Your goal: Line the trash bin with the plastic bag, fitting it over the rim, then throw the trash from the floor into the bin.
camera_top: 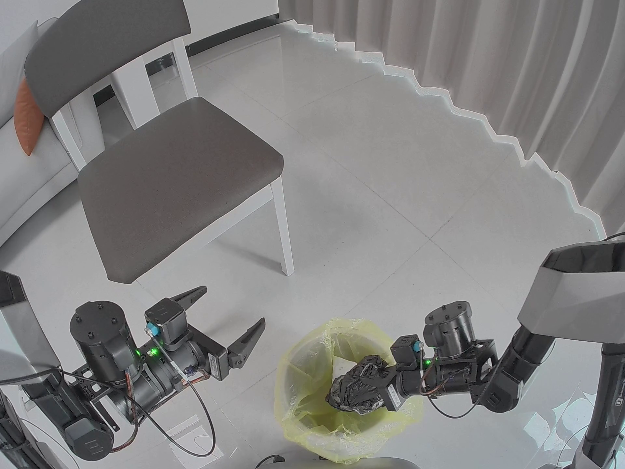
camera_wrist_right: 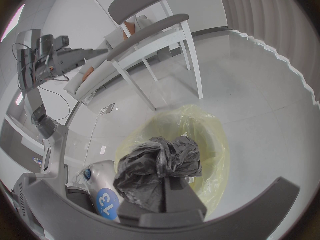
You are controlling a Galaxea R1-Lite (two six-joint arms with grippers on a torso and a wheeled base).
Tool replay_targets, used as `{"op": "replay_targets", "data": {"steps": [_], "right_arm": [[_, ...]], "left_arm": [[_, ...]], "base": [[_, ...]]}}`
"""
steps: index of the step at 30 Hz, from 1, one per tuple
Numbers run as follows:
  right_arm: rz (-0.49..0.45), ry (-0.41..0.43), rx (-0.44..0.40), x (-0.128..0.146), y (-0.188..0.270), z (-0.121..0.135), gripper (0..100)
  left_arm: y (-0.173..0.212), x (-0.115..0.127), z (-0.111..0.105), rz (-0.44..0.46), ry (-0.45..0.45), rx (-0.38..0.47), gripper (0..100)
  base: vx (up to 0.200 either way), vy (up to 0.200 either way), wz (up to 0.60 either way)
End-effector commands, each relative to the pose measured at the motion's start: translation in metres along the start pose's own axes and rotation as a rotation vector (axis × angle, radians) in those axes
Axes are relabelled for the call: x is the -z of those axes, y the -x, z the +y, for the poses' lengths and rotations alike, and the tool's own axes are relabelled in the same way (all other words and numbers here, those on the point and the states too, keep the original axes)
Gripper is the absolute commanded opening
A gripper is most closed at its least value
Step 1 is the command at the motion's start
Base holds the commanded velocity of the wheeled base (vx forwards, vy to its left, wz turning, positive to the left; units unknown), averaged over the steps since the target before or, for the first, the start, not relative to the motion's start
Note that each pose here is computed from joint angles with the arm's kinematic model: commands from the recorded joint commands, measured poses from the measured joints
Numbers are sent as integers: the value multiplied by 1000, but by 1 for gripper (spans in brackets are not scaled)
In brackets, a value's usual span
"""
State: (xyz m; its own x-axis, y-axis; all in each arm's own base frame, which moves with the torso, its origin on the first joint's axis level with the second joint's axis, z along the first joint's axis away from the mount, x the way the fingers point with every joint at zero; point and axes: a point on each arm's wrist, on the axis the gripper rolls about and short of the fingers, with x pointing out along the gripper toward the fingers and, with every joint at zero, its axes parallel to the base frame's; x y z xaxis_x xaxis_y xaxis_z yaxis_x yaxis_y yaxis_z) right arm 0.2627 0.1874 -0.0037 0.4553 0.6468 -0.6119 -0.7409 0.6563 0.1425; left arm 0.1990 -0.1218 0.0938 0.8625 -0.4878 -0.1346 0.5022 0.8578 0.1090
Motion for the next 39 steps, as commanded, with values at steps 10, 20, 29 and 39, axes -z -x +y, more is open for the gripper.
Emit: {"op": "replay_targets", "data": {"steps": [10, 20, 29, 39], "right_arm": [[234, 39, -22, -14, -70, -23, 0], [251, 61, -32, -5, -91, -25, 0], [252, 67, -32, -5, -91, -25, 100], [251, 69, -32, -4, -89, -25, 100]], "left_arm": [[-1, -5, 1, -34, 8, -5, 100], [-4, -1, 1, -18, 13, -5, 100], [-5, -1, 1, -16, 13, -6, 100], [-4, 6, -1, 19, 18, 5, 100]], "base": [[0, 0, 0], [0, 0, 0], [0, 0, 0], [0, 0, 0]]}}
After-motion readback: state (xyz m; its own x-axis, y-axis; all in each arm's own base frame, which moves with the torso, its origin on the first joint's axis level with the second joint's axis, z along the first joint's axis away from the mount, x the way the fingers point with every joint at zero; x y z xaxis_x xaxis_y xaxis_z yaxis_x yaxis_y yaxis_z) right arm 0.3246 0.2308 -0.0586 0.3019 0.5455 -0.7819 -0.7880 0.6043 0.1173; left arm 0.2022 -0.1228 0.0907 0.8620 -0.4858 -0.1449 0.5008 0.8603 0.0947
